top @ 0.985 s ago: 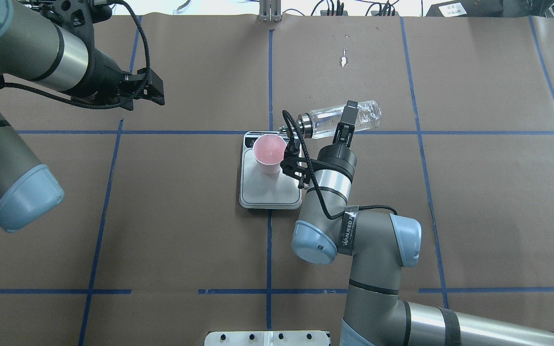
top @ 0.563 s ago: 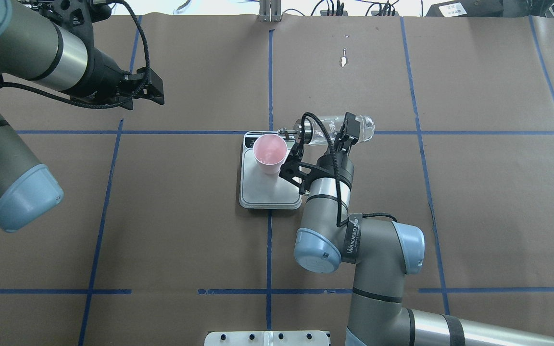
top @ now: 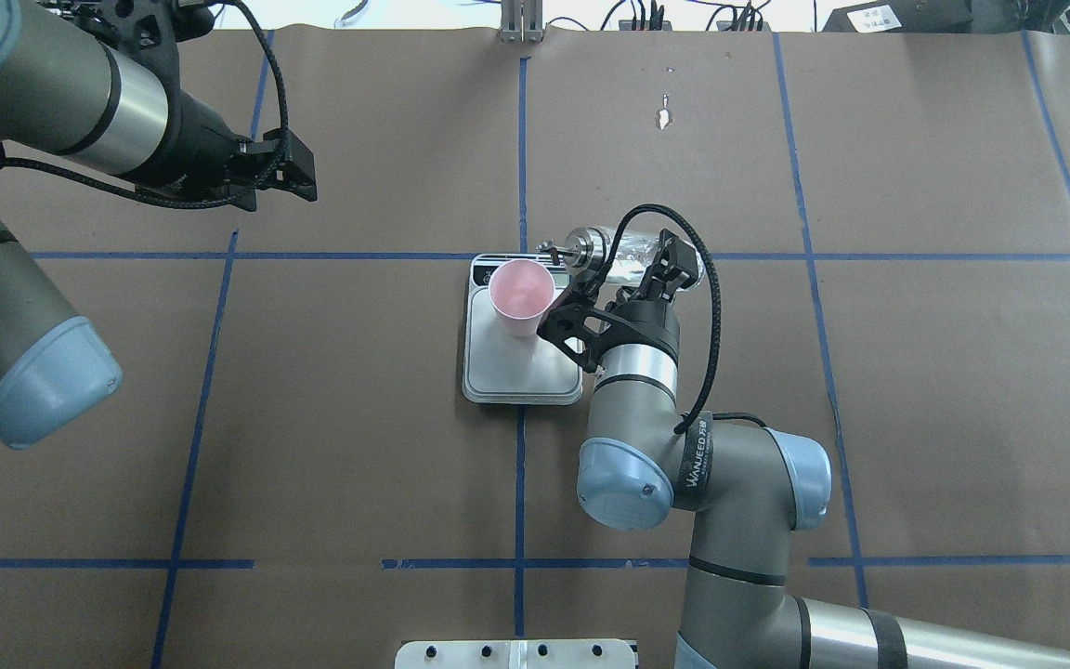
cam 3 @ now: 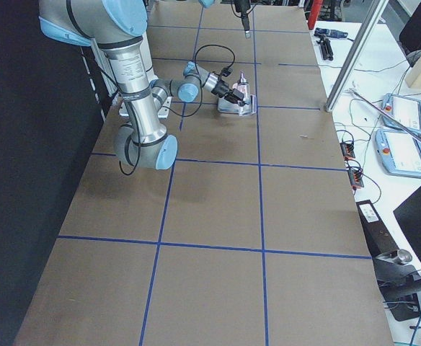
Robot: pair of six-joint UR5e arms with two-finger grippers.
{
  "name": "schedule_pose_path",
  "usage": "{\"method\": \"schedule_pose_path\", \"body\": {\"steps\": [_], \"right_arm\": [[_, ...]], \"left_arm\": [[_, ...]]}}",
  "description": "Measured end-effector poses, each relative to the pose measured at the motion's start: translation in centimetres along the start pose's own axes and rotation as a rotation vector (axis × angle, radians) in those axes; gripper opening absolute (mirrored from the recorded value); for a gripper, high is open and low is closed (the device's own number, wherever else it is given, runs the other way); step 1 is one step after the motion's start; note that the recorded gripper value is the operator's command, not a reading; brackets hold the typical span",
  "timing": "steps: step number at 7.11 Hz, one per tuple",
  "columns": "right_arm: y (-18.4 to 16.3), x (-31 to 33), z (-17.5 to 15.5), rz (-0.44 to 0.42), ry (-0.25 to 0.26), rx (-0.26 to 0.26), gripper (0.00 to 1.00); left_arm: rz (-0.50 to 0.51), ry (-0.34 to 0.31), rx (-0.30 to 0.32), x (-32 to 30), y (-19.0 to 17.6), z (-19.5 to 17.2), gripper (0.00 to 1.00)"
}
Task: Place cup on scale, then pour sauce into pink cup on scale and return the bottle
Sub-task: 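Turn the bottle upright and carry it back with the right gripper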
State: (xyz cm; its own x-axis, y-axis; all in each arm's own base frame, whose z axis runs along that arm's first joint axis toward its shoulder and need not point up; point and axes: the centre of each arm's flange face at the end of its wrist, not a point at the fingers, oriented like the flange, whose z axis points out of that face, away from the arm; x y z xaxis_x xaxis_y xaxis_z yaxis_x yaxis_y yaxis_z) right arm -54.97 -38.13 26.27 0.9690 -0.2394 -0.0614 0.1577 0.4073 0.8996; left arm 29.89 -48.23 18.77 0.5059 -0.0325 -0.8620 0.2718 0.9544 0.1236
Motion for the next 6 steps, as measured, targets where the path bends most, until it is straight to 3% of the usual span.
{"method": "schedule_pose_path", "body": {"steps": [3,5,6], "right_arm": [[1.8,1.3,0.5,0.384,-0.076,0.043,0.00],[7.6,4.8,2.1,0.557,-0.136,0.100,0.00],[10.5,7.1,2.9,0.599,-0.155,0.108,0.00]], "left_arm": [[0.000,0.001,0.001,0.0,0.0,-0.2,0.67],[-0.002,-0.003,-0.001,-0.2,0.0,0.0,0.67],[-0.002,-0.004,-0.002,-0.2,0.0,0.1,0.67]]}}
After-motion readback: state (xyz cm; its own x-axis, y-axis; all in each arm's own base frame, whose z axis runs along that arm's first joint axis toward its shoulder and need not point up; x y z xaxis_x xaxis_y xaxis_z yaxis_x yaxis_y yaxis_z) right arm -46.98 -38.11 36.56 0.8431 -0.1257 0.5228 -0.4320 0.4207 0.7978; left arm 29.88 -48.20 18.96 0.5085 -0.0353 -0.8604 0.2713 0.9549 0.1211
